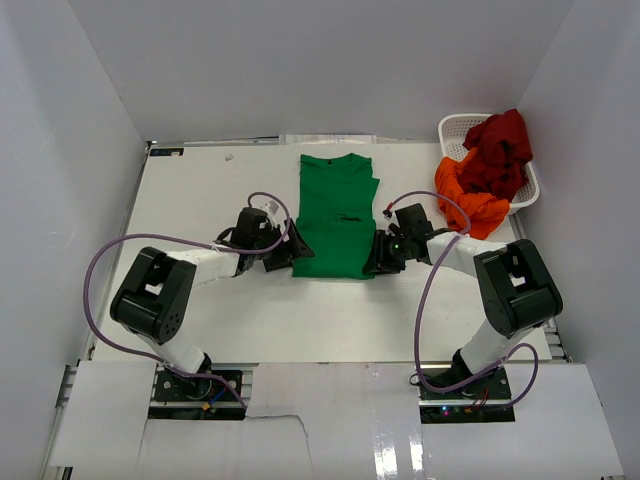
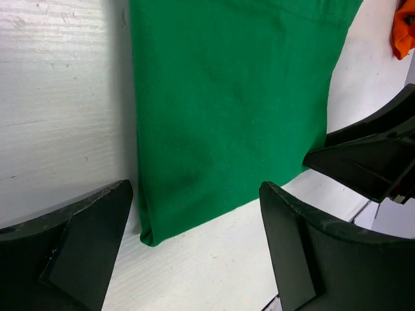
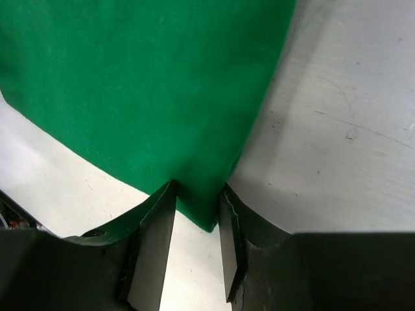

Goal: Fold and stack the t-shirts
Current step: Grab one side of the 2/3 rectangular tshirt with both arms

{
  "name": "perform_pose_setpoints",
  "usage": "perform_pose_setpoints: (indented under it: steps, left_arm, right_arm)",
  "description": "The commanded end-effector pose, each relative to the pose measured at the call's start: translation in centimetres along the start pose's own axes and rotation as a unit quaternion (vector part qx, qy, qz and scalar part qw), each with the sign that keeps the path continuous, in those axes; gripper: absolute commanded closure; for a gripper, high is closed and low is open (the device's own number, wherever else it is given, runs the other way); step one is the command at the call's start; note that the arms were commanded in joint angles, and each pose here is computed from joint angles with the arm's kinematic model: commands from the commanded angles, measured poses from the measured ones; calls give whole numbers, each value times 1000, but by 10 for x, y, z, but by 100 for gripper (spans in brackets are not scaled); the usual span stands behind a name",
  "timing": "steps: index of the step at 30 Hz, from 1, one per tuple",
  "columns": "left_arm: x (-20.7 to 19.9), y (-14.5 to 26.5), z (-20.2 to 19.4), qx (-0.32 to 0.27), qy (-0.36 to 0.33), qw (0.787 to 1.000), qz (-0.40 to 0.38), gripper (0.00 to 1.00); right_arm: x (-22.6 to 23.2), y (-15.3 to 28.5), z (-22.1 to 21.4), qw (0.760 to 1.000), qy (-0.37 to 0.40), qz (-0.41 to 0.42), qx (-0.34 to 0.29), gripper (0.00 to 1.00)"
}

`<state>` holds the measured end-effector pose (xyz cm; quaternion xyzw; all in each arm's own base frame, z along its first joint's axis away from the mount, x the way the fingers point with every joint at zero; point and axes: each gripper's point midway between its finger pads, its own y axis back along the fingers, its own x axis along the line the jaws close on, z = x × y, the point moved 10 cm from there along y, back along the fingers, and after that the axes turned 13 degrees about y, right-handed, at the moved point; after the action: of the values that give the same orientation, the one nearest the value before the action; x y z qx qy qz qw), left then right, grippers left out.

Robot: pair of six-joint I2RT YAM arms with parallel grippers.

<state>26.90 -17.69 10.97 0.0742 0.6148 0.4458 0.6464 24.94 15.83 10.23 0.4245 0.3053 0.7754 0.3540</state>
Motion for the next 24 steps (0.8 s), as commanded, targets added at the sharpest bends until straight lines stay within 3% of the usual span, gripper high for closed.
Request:
perform_pose_setpoints:
  steps: [1,12,19,21,22,24]
  left_arm:
    - [28,2,-20,31,17,998,60,9]
    - [49,13,-41,51,32,993,102,19]
    - [54,-25,-30,70,33,991,105,59]
    - [52,-30,-27,75,32,991,102,86]
    - [51,-30,-28,76,30,991,102,99]
    - [52,-25,-31,80,26,991,103,100]
  right_arm:
    - [-4,-9,-9,1000,-5,2,14,61]
    - [-2,-8,-8,1000,-2,3,14,64]
    - [-2,-11,-8,1000,-1,1,20,79]
    - [-2,-11,-10,1000,0,4,21,91]
    - [-2,-11,-13,1000,-1,8,26,92]
    - [2,-8,-17,1000,4,13,28,92]
